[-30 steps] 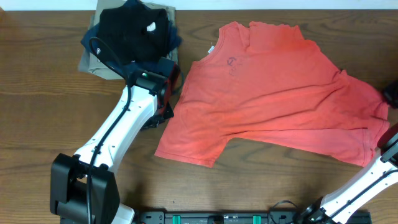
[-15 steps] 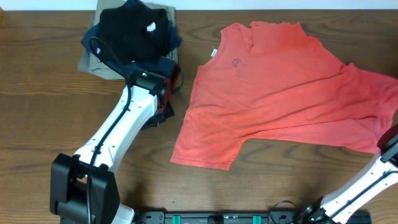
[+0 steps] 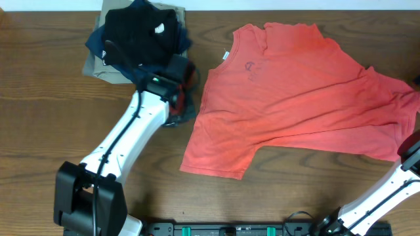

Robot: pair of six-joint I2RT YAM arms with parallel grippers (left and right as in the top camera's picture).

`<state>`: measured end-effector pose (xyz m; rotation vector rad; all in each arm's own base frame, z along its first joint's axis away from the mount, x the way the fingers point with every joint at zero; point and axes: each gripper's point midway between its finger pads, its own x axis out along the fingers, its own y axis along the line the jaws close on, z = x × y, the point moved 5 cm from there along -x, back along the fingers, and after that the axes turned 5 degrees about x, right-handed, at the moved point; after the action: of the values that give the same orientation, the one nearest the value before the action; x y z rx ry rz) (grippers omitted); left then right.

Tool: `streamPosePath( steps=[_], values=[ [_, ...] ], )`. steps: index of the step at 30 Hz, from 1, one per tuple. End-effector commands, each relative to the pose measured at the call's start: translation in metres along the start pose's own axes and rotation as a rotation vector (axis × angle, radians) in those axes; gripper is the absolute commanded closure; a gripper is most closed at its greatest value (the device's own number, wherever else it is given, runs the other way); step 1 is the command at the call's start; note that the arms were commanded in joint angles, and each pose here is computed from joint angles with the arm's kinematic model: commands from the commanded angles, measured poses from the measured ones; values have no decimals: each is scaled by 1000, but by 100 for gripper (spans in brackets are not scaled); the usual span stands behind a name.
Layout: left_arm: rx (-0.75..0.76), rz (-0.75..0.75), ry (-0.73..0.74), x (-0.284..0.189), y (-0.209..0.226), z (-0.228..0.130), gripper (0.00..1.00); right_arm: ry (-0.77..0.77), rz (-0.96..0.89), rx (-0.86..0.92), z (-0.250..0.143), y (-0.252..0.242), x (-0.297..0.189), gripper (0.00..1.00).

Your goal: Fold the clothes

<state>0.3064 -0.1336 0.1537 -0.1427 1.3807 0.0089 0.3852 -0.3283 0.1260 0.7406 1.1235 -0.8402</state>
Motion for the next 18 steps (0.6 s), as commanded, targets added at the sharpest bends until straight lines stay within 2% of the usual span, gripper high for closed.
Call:
streamPosePath(
  steps=[1,2,4,5,6,11,15,18],
  values=[
    [143,-105,49,9,-32,-17,88,-2,43,-31,-7,24,-13,35],
    [153,-109,52,14,-38,-20,89,6,43,-38,-9,27,-14,50],
    [186,-140,79,25,-55,-29,89,19,41,-52,-15,33,-14,73],
    [207,-162,98,31,-65,-33,89,27,41,-62,-18,37,-14,89],
    [224,-176,110,37,-72,-37,89,32,41,-68,-20,39,-14,99],
    [230,-167,147,73,-89,-43,89,63,38,-101,-33,52,-15,99],
    [180,-135,188,99,-83,-42,92,111,37,-104,-48,61,-16,98],
    [161,-111,218,112,-76,-42,93,173,81,-100,-61,71,-18,94]
  ],
)
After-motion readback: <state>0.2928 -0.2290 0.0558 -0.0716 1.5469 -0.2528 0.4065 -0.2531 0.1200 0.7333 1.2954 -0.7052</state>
